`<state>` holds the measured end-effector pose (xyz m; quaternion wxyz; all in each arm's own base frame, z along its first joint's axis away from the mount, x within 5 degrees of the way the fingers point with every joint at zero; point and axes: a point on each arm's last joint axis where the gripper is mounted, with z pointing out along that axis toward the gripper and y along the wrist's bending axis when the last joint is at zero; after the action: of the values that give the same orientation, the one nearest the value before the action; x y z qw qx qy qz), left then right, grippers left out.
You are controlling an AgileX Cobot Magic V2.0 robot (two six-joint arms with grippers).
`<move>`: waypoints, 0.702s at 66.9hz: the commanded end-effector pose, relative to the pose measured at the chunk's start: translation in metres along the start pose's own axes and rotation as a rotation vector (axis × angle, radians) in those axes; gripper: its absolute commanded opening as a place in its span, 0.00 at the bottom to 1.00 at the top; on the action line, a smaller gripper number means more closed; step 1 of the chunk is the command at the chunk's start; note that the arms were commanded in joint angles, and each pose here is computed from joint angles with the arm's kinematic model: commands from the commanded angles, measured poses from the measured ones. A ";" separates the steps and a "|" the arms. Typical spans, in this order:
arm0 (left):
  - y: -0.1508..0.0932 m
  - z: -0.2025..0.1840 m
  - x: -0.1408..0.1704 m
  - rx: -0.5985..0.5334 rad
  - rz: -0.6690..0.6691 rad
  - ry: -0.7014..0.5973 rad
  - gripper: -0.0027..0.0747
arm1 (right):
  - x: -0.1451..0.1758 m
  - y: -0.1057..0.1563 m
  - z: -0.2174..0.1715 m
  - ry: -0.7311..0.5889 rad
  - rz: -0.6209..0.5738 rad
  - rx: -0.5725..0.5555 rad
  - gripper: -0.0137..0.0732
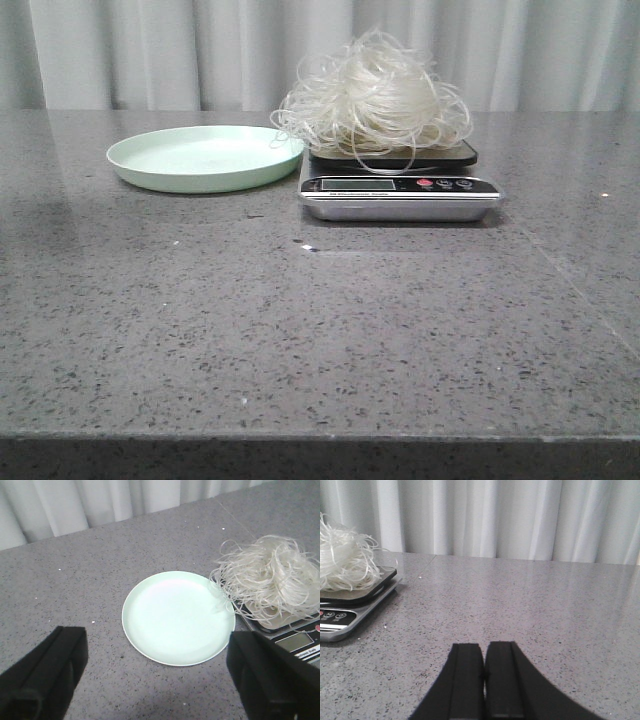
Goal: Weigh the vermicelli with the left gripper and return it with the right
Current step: 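Withdraw the left gripper and let the scale settle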
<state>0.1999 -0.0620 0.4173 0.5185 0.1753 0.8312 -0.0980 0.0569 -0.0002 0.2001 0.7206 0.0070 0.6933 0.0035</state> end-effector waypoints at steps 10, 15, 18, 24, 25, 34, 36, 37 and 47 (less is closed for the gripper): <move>-0.009 -0.049 0.054 -0.042 -0.055 -0.277 0.83 | -0.013 0.000 -0.002 -0.113 -0.014 0.004 0.36; -0.012 -0.062 0.081 -0.059 -0.062 -0.345 0.83 | -0.013 0.000 -0.002 -0.112 -0.014 0.004 0.36; -0.013 -0.067 0.094 -0.069 -0.063 -0.382 0.83 | -0.013 0.000 -0.002 -0.112 -0.014 0.004 0.36; -0.014 -0.078 0.120 -0.093 -0.062 -0.473 0.83 | -0.013 0.000 -0.002 -0.112 -0.014 0.004 0.36; -0.015 -0.080 0.123 -0.095 -0.062 -0.484 0.83 | -0.013 0.000 -0.002 -0.112 -0.014 0.004 0.36; -0.018 -0.090 0.151 -0.104 -0.058 -0.555 0.83 | -0.013 0.000 -0.002 -0.112 -0.014 0.004 0.36; -0.019 -0.092 0.156 -0.104 -0.057 -0.565 0.83 | -0.013 0.000 -0.002 -0.112 -0.014 0.004 0.36; -0.019 -0.092 0.158 -0.104 -0.056 -0.569 0.83 | -0.013 0.000 -0.002 -0.112 -0.014 0.004 0.36; -0.020 -0.099 0.166 -0.115 -0.054 -0.635 0.83 | -0.013 0.000 -0.002 -0.112 -0.014 0.004 0.36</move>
<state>0.0484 -0.0184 0.2959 0.7104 0.1076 0.6866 -0.1113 0.0569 -0.0002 0.2001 0.7206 0.0070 0.6933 0.0035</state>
